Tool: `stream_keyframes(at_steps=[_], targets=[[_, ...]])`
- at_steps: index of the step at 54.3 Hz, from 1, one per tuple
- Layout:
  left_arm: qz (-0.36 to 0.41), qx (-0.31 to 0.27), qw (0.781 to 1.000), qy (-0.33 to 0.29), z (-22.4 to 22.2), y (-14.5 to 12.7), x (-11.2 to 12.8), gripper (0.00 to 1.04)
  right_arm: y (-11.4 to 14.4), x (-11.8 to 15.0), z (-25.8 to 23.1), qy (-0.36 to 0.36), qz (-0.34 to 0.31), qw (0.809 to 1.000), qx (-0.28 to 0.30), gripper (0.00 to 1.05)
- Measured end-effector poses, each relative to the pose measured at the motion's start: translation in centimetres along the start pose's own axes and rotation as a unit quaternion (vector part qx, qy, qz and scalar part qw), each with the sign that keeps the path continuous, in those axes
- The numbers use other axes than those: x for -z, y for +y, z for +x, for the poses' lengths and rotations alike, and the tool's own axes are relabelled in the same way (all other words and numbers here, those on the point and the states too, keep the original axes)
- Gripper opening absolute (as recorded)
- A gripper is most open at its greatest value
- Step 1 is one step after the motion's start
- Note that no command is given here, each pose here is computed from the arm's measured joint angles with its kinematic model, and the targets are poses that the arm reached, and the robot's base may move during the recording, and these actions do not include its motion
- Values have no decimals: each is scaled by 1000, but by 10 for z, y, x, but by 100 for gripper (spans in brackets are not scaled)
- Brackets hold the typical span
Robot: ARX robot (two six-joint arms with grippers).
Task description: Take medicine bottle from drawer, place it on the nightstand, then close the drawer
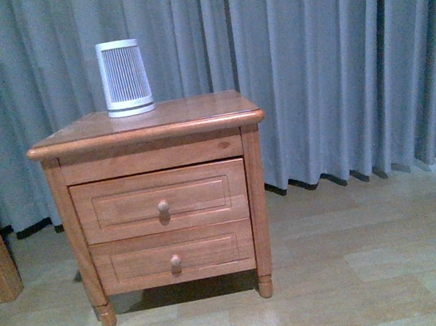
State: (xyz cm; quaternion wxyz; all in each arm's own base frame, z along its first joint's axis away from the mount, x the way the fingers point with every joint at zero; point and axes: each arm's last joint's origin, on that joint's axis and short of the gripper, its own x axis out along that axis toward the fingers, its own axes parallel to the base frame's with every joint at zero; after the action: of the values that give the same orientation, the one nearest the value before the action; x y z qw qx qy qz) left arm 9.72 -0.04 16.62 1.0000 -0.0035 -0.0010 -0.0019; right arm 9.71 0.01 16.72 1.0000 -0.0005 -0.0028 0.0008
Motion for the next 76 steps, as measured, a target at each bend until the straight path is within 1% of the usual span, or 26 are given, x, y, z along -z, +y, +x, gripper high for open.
stream_keyframes(at_steps=[28,29,30,32,34,36,39,41,45,48,52,56,61,68,76], targets=[[0,0,1000,0,0,0,0,98,0,0,0,0,0,1000,0,98],[-2,-3,1000,3,0,0,0,98,0,0,0,0,0,1000,0,98],[-14,-26,999,37,0,1,1,98,0,0,0,0,0,1000,0,98],[-33,-47,994,89,1,3,0,98,0,0,0,0,0,1000,0,98],[-46,-55,991,112,1,4,-4,98,0,0,0,0,0,1000,0,98],[-53,-64,990,115,4,6,-11,98,0,0,0,0,0,1000,0,98],[-60,-68,992,85,14,8,-37,98,0,0,0,0,0,1000,0,98],[-60,-65,994,63,23,8,-55,98,0,0,0,0,0,1000,0,98],[-56,-43,997,30,43,6,-82,98,0,0,0,0,0,1000,0,98],[-44,-19,999,18,65,1,-95,98,0,0,0,0,0,1000,0,98],[-21,6,1000,5,92,-7,-100,98,0,0,0,0,0,1000,0,98],[-6,41,999,11,128,-18,-95,98,0,0,0,0,0,1000,0,98],[4,70,997,42,161,-30,-81,98,0,0,0,0,0,1000,0,98],[14,99,990,103,201,-44,-46,98,0,0,0,0,0,1000,0,98],[20,87,982,167,239,-52,-2,98,0,0,0,0,0,1000,0,98]])
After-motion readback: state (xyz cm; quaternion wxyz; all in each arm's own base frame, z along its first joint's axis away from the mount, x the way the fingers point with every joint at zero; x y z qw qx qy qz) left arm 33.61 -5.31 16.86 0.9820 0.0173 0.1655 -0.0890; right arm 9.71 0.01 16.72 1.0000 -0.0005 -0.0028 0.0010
